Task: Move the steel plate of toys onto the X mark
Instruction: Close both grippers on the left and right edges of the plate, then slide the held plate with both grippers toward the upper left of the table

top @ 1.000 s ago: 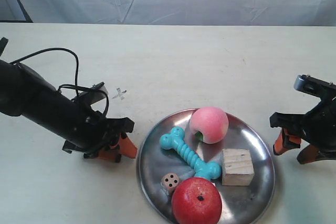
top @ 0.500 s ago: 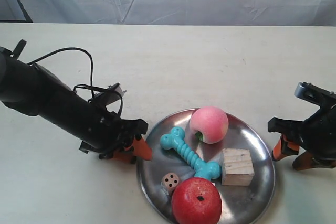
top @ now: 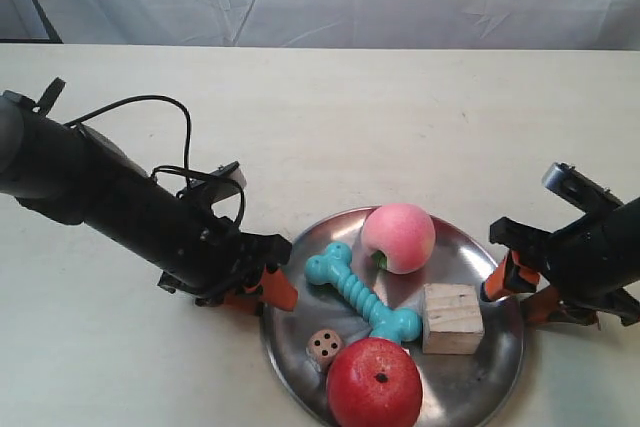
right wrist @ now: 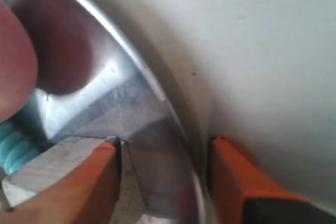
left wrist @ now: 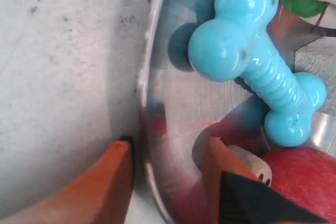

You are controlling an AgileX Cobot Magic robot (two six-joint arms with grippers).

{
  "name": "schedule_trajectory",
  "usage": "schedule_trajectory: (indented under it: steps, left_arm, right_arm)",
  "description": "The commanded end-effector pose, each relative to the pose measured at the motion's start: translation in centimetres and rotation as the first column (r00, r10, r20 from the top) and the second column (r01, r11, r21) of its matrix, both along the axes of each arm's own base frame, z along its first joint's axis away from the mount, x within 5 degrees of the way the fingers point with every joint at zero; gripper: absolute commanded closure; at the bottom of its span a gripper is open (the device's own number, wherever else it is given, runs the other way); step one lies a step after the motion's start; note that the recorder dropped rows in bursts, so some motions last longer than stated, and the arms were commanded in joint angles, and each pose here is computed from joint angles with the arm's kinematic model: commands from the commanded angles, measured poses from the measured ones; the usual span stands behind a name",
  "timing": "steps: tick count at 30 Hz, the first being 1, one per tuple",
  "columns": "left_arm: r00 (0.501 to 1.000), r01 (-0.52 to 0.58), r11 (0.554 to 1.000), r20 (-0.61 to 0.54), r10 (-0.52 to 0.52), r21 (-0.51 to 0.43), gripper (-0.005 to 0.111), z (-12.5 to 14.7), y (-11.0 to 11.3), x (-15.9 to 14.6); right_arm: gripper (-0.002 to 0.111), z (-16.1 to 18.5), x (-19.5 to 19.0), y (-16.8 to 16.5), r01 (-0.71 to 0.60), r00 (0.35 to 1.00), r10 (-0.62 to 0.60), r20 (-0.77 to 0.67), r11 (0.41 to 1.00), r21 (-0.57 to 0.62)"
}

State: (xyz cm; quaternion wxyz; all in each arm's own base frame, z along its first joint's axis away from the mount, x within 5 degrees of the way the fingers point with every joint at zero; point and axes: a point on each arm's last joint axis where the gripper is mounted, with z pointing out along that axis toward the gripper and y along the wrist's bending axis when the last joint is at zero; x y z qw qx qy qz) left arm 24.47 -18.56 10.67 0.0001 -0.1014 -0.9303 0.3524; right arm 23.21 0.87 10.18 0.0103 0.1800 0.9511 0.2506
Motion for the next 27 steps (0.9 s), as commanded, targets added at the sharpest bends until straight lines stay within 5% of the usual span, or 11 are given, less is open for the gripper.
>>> schedule_trajectory:
  steps: [1, 8, 18, 27]
  left_arm:
    - [1.0, -0.001, 1.0, 0.021, 0.0, 0.024, 0.067, -0.3, 0.0, 0.1]
    - [1.0, -0.015, 1.0, 0.018, 0.015, 0.015, 0.106, -0.2, -0.1, 0.2]
    - [0.999, 0.009, 1.0, 0.041, -0.01, 0.022, 0.107, 0.1, -0.2, 0.6]
    - [0.986, 0.037, 0.995, 0.16, -0.051, 0.093, 0.107, 3.7, -1.0, 4.1]
  right_arm:
    - [0.065, -2.3, -1.0, 0.1, -0.035, 0.995, 0.034, -0.096, 0.999, -0.002]
    - [0.106, -2.5, -1.2, 1.6, -0.129, 0.987, 0.128, -0.093, 0.992, -0.004]
    - [0.107, -2.2, -0.6, 2.8, -0.161, 0.984, 0.161, -0.072, 0.987, 0.0]
    - [0.107, 1.0, 4.2, 3.5, -0.201, 0.98, 0.199, 0.03, 0.976, 0.089]
